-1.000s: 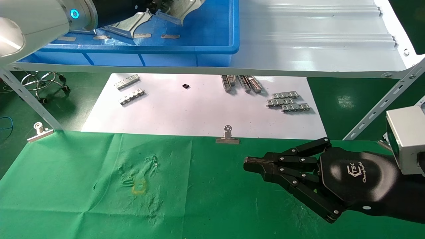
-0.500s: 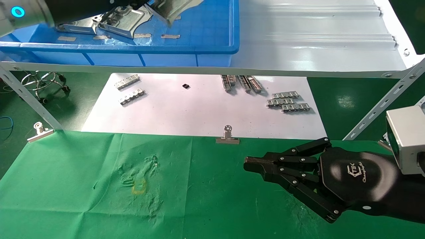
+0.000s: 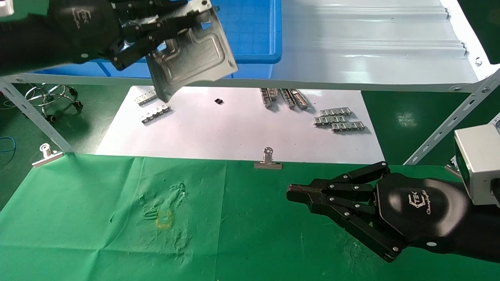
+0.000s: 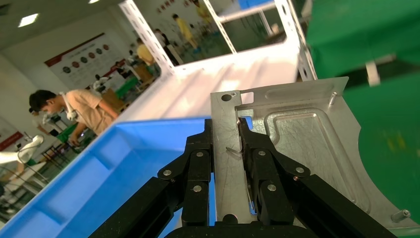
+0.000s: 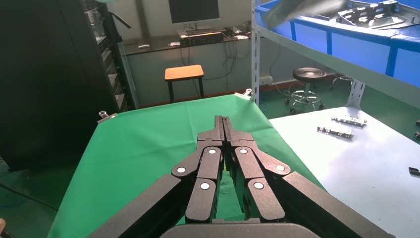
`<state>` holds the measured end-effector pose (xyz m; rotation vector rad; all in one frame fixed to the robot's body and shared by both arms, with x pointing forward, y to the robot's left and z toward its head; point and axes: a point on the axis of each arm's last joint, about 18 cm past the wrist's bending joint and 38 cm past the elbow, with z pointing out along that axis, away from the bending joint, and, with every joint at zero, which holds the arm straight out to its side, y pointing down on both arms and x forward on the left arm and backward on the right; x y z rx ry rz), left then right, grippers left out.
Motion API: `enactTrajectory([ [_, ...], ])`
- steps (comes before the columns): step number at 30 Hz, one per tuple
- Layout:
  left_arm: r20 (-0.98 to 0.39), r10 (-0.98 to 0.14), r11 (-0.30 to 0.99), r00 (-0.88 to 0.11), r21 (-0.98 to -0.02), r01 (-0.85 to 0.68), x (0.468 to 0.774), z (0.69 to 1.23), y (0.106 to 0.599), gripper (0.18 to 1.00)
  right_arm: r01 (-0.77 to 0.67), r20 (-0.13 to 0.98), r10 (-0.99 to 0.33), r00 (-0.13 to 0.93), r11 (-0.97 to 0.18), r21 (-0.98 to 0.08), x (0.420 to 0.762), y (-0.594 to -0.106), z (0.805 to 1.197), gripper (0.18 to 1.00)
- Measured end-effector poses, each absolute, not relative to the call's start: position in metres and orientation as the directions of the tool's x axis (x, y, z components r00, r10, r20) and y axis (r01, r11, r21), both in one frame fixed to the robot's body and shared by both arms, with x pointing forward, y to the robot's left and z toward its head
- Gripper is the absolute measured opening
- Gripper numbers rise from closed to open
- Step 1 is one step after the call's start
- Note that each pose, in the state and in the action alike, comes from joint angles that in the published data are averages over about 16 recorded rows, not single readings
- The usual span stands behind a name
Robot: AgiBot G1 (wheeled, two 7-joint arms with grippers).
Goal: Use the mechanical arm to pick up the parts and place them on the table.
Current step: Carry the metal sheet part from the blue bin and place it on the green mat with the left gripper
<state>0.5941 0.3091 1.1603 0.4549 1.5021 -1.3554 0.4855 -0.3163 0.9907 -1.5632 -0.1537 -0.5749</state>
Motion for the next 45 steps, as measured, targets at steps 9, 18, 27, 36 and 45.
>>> enactTrajectory([
  [9, -0.905, -0.175, 0.436, -0.389, -0.425, 0.793, 0.595, 1.103, 0.327, 0.272, 0.437, 0.445, -0.247, 0.861, -0.092, -0.895, 0.486, -0.316, 0.991, 0.192],
  [18, -0.883, -0.021, 0.57, -0.468, -0.395, 0.72, 0.611, 1.027, 0.342, 0.272, 0.437, 0.445, -0.247, 0.861, -0.092, -0.895, 0.486, -0.316, 0.991, 0.192],
  [27, -0.848, 0.048, 0.65, -0.528, -0.375, 0.661, 0.632, 0.973, 0.349, 0.272, 0.437, 0.445, -0.247, 0.861, -0.092, -0.895, 0.486, -0.316, 0.991, 0.192],
  [36, -0.845, 0.059, 0.688, -0.532, -0.352, 0.634, 0.65, 0.95, 0.347, 0.272, 0.437, 0.445, -0.247, 0.861, -0.092, -0.895, 0.486, -0.316, 0.991, 0.192],
  [45, -0.852, 0.072, 0.707, -0.518, -0.323, 0.629, 0.659, 0.941, 0.346, 0.272, 0.437, 0.445, -0.247, 0.861, -0.092, -0.895, 0.486, -0.316, 0.991, 0.192],
])
